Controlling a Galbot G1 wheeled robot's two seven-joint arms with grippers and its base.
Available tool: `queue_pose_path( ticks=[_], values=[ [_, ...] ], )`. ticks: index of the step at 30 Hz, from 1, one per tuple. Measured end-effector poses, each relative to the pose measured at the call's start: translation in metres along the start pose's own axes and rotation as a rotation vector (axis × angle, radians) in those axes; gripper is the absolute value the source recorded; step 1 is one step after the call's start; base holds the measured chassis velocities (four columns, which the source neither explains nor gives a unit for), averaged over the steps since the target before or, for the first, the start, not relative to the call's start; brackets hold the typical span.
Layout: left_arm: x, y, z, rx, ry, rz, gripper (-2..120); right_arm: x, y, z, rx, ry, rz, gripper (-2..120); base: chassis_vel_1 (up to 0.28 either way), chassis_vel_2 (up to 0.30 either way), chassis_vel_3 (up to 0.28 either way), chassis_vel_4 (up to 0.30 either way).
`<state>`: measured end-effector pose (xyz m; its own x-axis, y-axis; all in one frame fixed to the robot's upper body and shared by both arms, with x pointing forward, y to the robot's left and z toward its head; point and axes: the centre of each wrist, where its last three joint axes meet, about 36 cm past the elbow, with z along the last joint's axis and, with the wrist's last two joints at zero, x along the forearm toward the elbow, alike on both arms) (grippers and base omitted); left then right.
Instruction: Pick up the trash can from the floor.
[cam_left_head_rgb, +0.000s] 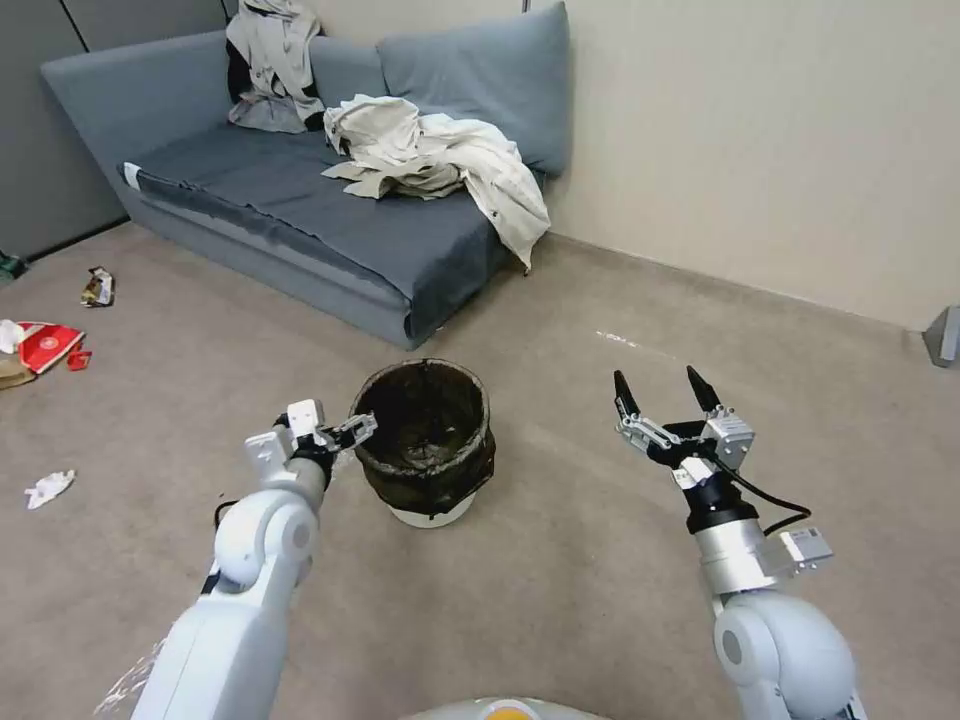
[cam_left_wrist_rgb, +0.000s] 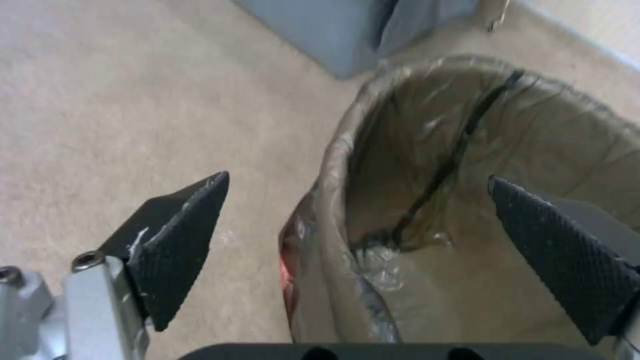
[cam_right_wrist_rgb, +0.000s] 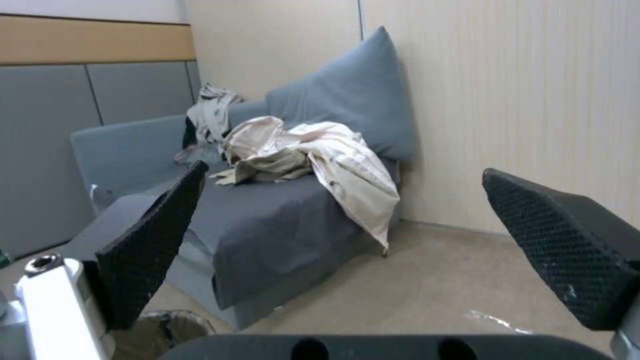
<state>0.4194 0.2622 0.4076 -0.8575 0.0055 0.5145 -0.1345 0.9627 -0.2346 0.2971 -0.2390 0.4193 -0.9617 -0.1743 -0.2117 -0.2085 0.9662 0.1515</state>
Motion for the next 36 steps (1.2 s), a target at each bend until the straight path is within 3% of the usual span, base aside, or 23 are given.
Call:
queue_pose_path(
  ticks=[10,17,32,36],
  values=[
    [-0.034,-0.002,-0.006,0.011,0.105,-0.006,88,-0.001,-0.001,0.001,0.000,-0.003,0.011,100,0.000,0.000,0.000,0.000],
    [-0.051,-0.002,0.000,0.033,0.154,-0.012,61,0.000,-0.002,0.001,0.003,-0.002,0.015,100,0.000,0.000,0.000,0.000],
    [-0.047,-0.001,0.007,0.053,0.144,-0.018,6,0.001,-0.001,0.003,0.002,-0.001,0.012,100,0.000,0.000,0.000,0.000],
    [-0.045,-0.001,0.006,0.057,0.134,-0.016,3,0.001,-0.001,0.003,0.004,0.000,0.011,100,0.000,0.000,0.000,0.000]
  ],
)
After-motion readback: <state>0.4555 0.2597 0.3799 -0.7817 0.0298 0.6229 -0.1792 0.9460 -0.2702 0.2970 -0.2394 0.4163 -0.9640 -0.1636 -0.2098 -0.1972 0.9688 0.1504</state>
